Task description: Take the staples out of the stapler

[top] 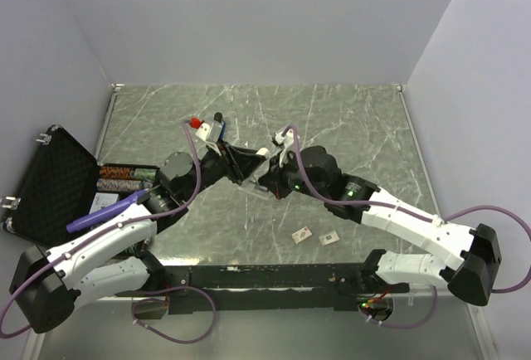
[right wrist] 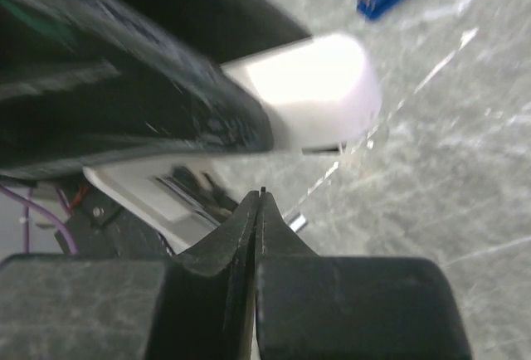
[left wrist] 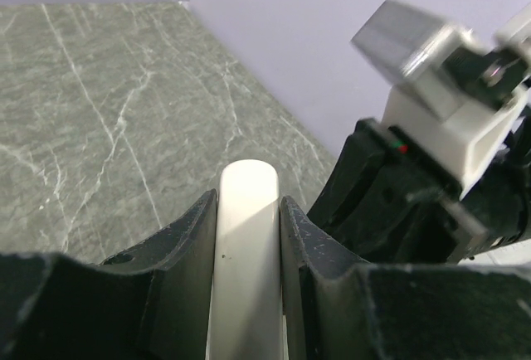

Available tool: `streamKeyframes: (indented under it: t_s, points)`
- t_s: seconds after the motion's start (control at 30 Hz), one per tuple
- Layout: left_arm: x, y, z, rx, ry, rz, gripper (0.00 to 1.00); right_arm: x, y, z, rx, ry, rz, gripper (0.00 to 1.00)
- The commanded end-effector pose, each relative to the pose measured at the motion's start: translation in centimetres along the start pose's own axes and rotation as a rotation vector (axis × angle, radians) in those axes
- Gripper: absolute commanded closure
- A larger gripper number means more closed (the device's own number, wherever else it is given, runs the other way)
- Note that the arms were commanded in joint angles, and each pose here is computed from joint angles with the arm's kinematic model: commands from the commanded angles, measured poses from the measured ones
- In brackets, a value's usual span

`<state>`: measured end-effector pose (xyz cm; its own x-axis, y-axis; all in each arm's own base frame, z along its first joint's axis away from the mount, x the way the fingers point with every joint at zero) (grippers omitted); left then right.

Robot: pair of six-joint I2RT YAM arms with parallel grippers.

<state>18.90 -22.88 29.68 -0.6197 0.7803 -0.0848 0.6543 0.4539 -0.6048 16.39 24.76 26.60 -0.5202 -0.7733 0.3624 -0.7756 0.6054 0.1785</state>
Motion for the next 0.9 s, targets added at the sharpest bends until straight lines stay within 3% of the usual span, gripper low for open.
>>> streamKeyframes:
  t_s: [0.0, 0.87]
  points:
    - [-0.5, -0.4, -0.9, 0.009, -0.058, 0.003, 0.99, -0.9, 0.4, 1.3, -0.057, 0.01, -0.044, 1.0]
    - [-1.3, 3.6, 4.7, 0.04, 0.04, -0.145, 0.99, -3.9, 2.6, 4.8, -0.154, 0.092, -0.193, 1.0]
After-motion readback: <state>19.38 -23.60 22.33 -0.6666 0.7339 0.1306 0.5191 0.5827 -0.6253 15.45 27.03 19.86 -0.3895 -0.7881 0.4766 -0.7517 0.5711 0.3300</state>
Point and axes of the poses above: each gripper's point midway between its finger pads, its own x axis back along the fingers, its own y axis along the line the jaws close on, z = x × y, the point moved 8 cm from there along x, back along the fingers, and after that the axes turned 7 degrees about x, right-handed, at the moved point
